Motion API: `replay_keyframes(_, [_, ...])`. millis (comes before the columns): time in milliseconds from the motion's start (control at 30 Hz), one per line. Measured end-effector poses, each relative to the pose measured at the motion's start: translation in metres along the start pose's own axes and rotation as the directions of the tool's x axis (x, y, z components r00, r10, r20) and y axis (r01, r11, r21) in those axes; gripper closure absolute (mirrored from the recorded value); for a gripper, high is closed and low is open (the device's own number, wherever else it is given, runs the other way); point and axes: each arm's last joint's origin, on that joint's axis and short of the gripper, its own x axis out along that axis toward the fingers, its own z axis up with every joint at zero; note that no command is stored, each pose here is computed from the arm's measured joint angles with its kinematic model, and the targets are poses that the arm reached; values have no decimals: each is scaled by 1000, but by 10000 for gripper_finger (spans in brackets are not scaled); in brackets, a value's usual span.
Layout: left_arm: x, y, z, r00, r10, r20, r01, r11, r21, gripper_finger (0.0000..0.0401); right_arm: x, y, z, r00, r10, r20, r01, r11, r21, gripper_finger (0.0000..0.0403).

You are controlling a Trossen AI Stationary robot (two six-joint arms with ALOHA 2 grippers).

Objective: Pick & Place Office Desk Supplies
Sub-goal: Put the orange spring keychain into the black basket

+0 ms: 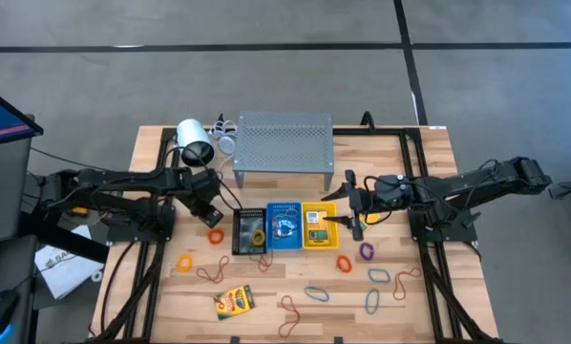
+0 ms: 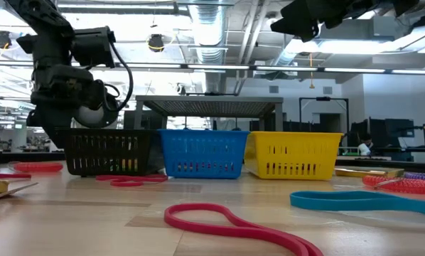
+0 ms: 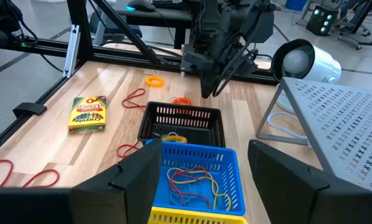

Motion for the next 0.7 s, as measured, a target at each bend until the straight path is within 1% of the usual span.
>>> replay_keyframes(100, [0, -1, -1, 998, -48, -30, 48, 999, 10, 389, 0, 0, 0, 1000, 0, 0, 0, 1000, 0, 168])
replay_keyframes(233, [-3, -6, -2, 976, -192, -98, 199, 978, 61, 389, 0, 0, 0, 1000, 0, 0, 0, 1000, 0, 168])
replay_keyframes(300, [-6, -10, -2, 955, -276, -108, 285, 955, 83, 389, 0, 0, 0, 1000, 0, 0, 0, 1000, 0, 168])
replay_keyframes(367, [-11, -15, 0, 924, -371, -96, 381, 916, 125, 389, 0, 0, 0, 1000, 0, 0, 0, 1000, 0, 168])
replay_keyframes(433, [-18, -22, 2, 878, -473, -69, 477, 858, 188, 389, 0, 0, 0, 1000, 0, 0, 0, 1000, 0, 168])
replay_keyframes(533, [-35, -35, 5, 783, -622, -13, 594, 740, 315, 389, 0, -1, 0, 1000, -3, 2, 3, 1000, 1, 168])
replay_keyframes(633, [-57, -48, 4, 672, -739, 54, 636, 613, 469, 389, 0, -1, 0, 1000, -3, 4, 3, 1000, 1, 168])
replay_keyframes(700, [-75, -56, 0, 580, -810, 84, 629, 512, 585, 389, 0, -1, 0, 1000, -3, 5, 3, 1000, 1, 168])
